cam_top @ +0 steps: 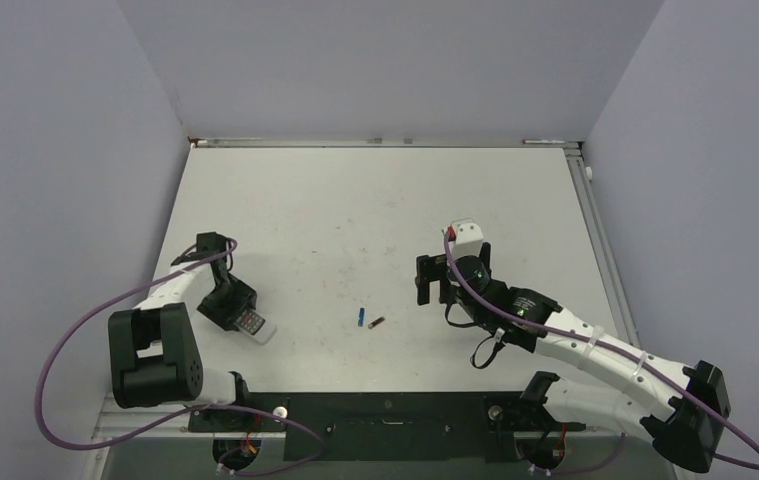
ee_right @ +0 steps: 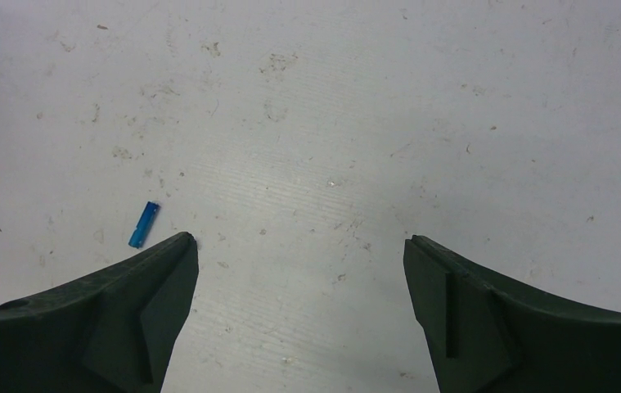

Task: Load the batteries into the remote control

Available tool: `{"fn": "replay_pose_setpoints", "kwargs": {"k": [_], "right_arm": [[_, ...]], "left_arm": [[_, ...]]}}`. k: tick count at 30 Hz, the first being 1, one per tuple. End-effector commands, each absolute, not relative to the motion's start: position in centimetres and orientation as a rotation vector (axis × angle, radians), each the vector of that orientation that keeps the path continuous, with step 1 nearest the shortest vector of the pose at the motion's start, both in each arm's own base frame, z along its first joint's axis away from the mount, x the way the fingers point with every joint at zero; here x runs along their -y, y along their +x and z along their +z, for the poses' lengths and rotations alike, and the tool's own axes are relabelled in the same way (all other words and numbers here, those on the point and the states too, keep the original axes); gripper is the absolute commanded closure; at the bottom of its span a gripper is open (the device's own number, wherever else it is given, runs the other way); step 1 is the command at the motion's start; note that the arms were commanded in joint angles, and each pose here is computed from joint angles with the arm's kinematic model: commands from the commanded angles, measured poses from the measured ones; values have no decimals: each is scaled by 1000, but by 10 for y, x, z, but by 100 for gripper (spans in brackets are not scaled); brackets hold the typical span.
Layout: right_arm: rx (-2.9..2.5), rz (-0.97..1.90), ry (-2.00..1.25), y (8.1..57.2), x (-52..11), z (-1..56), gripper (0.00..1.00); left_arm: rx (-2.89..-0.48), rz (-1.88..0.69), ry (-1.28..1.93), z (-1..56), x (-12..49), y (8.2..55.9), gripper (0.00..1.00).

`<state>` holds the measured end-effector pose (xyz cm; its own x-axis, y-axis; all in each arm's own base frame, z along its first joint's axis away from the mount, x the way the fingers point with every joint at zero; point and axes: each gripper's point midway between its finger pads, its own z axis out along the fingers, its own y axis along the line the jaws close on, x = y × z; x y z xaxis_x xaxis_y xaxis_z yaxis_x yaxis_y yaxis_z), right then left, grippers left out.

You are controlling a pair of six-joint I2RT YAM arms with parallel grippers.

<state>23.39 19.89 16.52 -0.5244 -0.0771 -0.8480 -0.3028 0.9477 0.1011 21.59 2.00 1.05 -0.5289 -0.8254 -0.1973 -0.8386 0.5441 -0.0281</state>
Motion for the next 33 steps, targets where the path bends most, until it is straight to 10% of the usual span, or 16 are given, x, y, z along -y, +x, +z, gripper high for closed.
{"fn": "replay_pose_setpoints", "kwargs": {"k": [1,33], "right_arm": [[-2111,330,-235,229,-199,169,4],[-2043,998,-367,186,-314,208,17]], "left_arm": [[-2495,-98,-1397,12,-9,245,100],[-2310,-933,-1034,130,111,244,100]]}}
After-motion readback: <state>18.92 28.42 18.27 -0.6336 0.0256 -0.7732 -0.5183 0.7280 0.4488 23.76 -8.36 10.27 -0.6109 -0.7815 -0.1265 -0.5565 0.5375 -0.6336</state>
